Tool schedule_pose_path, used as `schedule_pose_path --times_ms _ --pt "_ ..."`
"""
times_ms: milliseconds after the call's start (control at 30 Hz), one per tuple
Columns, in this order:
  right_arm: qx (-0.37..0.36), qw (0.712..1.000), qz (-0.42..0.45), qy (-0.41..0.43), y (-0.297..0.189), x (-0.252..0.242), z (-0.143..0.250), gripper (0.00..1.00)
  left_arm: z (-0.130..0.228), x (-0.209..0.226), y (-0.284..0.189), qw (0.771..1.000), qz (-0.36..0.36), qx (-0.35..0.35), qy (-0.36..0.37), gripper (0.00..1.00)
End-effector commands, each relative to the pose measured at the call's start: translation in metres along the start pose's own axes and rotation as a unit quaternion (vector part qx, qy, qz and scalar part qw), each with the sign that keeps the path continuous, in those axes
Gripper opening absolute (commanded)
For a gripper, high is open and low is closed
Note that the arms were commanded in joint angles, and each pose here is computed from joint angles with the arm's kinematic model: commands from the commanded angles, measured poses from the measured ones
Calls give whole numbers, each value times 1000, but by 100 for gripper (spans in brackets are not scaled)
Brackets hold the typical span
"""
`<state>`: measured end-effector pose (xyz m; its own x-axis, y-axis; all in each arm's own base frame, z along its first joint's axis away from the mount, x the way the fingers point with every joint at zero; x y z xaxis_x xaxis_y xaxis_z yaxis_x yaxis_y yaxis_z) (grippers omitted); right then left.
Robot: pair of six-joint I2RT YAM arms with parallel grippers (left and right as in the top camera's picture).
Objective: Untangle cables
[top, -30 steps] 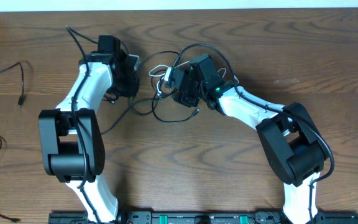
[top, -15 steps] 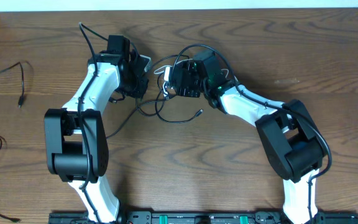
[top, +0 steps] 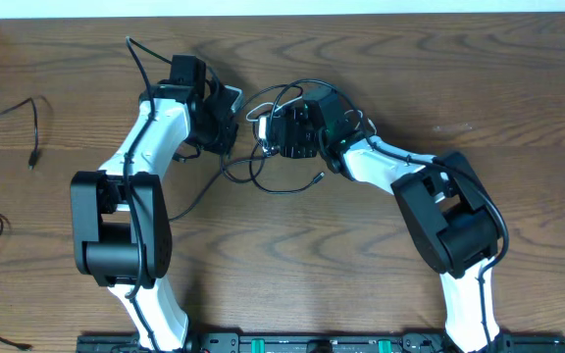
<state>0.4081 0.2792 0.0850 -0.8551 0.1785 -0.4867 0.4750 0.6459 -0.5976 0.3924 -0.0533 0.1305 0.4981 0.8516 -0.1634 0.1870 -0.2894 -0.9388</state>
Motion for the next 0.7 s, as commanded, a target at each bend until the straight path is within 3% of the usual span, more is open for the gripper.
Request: schedule_pose_path --times_ms 0,233,467,667 --pt "3 1000 -17 -23 10 10 11 55 0 -9 5 1000 18 4 11 7" --pt "3 998 -16 -54 16 12 16 38 -3 -17 8 1000 21 6 22 8" --pt "9 999 -3 -53 13 4 24 1 -4 -17 8 1000 20 3 23 7" --pt "11 999 0 -50 12 1 28 1 -4 -17 8 1000 20 2 23 7"
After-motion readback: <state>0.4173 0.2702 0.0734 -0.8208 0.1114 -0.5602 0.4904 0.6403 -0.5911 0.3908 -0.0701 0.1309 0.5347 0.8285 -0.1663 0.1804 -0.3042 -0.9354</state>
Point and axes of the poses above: each gripper's point midway between its finger pads, its own y axis out along the fingers, its own x axis along the line the jaws close on, z = x × y, the point moved 9 cm from there along -y, back along the fingers, and after that the axes turned 6 degrees about y, right-handed, at the moved point
